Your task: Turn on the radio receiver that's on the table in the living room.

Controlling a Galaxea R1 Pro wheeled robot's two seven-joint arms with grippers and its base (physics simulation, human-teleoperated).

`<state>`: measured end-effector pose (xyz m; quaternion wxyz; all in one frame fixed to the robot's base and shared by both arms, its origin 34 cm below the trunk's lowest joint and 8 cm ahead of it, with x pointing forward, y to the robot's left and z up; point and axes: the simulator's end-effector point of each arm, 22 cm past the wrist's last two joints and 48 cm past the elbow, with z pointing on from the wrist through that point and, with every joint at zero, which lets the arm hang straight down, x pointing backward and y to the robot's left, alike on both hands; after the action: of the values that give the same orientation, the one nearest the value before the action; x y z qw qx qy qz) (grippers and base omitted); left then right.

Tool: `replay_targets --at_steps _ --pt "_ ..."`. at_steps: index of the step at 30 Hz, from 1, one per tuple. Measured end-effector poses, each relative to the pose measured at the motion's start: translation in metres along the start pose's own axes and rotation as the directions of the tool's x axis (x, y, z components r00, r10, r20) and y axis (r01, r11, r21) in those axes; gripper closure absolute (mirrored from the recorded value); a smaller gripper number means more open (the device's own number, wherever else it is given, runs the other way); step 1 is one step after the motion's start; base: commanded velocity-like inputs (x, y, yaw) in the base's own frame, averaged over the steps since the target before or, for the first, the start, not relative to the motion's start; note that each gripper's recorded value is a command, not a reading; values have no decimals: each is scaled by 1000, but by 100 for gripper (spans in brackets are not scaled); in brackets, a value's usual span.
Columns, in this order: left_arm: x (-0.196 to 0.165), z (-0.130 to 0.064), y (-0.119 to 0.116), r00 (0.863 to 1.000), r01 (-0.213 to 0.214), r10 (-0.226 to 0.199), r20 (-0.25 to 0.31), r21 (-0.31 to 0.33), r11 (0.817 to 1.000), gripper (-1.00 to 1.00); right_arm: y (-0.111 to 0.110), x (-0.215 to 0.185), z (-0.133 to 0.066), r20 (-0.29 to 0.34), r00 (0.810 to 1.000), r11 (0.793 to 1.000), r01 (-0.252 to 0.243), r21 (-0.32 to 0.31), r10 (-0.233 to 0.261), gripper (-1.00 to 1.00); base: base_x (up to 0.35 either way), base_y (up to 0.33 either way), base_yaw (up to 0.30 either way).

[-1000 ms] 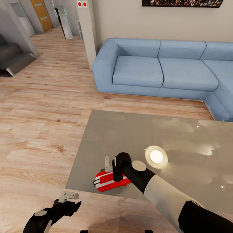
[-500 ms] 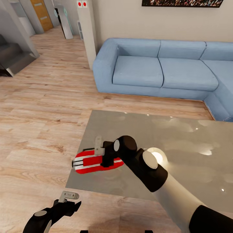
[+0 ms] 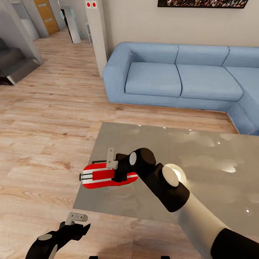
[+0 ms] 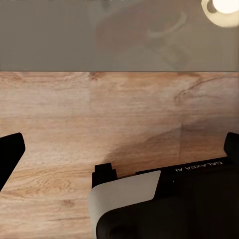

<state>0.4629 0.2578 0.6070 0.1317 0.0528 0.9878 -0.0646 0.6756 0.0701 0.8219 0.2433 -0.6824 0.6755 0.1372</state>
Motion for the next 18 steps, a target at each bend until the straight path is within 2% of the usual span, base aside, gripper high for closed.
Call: replay_targets --at_steps 3,8,11,12,13,14,17,18 --pt "0 0 0 1000 0 0 1 1 1000 -100 -4 4 -1 -2 1000 1000 -12 9 12 100 0 0 0" --pt "0 0 -1 1000 -2 2 -2 2 1000 -100 -23 19 -8 -3 998 997 -66 41 66 100 0 0 0" --pt "-2 -1 -2 1000 -4 4 2 4 1000 -100 -39 42 -15 -23 993 990 -115 78 118 100 0 0 0" --pt "-2 -1 -2 1000 -4 4 2 7 1000 -100 -44 47 -17 -30 992 989 -117 93 120 100 0 0 0" --pt "-3 -1 -4 1000 -3 3 2 15 1000 -100 -51 55 -21 -34 989 984 -140 110 144 100 0 0 0" --pt "-3 -2 -5 1000 -3 3 3 22 1000 -100 -57 60 -24 -40 988 982 -140 127 146 100 0 0 0" --pt "-4 -3 -19 1000 -2 2 6 86 996 -100 -78 82 -37 -56 980 964 -179 194 193 100 0 0 0" --pt "-6 -4 -23 1000 -3 2 9 102 995 -100 -84 89 -40 -67 978 960 -177 216 196 100 0 0 0"
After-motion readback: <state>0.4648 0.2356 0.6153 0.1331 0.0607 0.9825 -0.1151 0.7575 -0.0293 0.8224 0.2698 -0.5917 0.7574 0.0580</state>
